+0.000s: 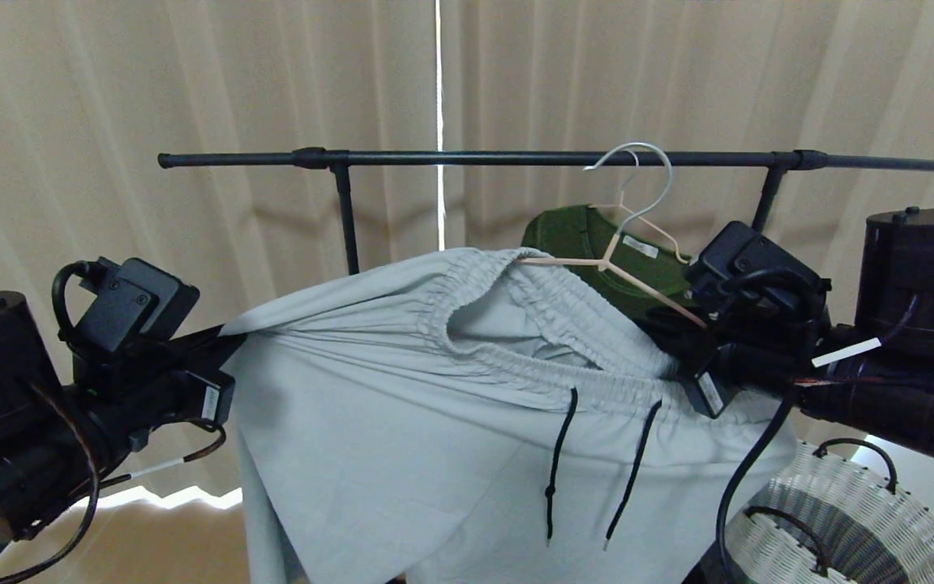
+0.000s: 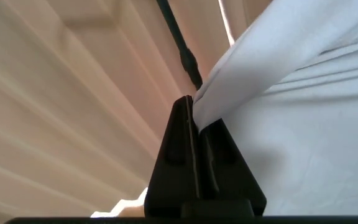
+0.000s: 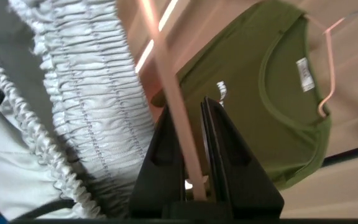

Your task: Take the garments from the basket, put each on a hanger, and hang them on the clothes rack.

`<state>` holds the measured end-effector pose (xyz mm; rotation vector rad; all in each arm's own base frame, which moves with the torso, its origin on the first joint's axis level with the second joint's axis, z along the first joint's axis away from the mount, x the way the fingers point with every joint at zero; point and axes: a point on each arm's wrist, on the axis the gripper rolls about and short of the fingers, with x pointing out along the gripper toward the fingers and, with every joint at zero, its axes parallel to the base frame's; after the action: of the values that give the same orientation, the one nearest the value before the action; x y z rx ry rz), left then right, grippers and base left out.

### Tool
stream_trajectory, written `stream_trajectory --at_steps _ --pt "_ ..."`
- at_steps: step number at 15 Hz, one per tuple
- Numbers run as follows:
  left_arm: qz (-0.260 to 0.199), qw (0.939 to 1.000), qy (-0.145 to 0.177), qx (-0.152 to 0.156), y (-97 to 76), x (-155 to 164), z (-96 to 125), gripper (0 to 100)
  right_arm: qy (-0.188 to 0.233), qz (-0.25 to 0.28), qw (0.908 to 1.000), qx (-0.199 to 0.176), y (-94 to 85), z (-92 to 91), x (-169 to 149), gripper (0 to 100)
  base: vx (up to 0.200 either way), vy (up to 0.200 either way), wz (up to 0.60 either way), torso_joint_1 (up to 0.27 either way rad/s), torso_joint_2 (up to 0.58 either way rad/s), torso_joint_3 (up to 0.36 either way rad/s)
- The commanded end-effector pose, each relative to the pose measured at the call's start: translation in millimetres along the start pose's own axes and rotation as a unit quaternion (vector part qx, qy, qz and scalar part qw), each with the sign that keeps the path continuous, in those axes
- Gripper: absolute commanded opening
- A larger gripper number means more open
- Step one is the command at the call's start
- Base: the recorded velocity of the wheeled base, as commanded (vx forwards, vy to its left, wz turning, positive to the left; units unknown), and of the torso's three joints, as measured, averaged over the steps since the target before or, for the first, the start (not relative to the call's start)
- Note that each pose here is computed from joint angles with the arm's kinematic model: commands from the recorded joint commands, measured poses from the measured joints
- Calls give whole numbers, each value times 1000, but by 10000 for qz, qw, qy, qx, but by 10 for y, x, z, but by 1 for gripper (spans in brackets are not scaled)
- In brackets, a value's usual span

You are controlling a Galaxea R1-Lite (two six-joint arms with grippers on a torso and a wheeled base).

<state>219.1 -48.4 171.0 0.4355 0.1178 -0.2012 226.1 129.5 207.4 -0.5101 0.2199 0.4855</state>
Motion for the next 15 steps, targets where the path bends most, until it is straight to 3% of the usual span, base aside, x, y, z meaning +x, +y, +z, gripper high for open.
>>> stream_trajectory --at_steps 1,3,5,6,11,12,15 --pt "6 10000 -75 -4 8 -2 28 0 110 78 9999 -29 41 -69 -3 0 0 0 0 0 0 0" --pt "-161 9997 -166 29 -40 -8 54 0 140 155 9998 -59 86 -83 -3 0 0 0 0 0 0 0" --pt "-750 9953 -610 54 -123 -84 150 0 133 184 9997 -124 102 -79 -1 0 0 0 0 0 0 0" --pt "-827 9945 -644 57 -132 -90 152 0 146 192 9995 -194 106 -89 -5 0 0 0 0 0 0 0" --pt "-805 9962 -317 59 -137 -99 1 0 35 142 9997 -194 78 -51 -58 0 0 0 0 0 0 0" --pt "-817 9962 -289 59 -141 -102 -10 100 38 135 9997 -194 78 -51 -58 0 0 0 0 0 0 0" --pt "-831 9961 -296 68 -145 -137 -19 100 -9 54 9998 -190 56 -26 -87 0 0 0 0 0 0 0"
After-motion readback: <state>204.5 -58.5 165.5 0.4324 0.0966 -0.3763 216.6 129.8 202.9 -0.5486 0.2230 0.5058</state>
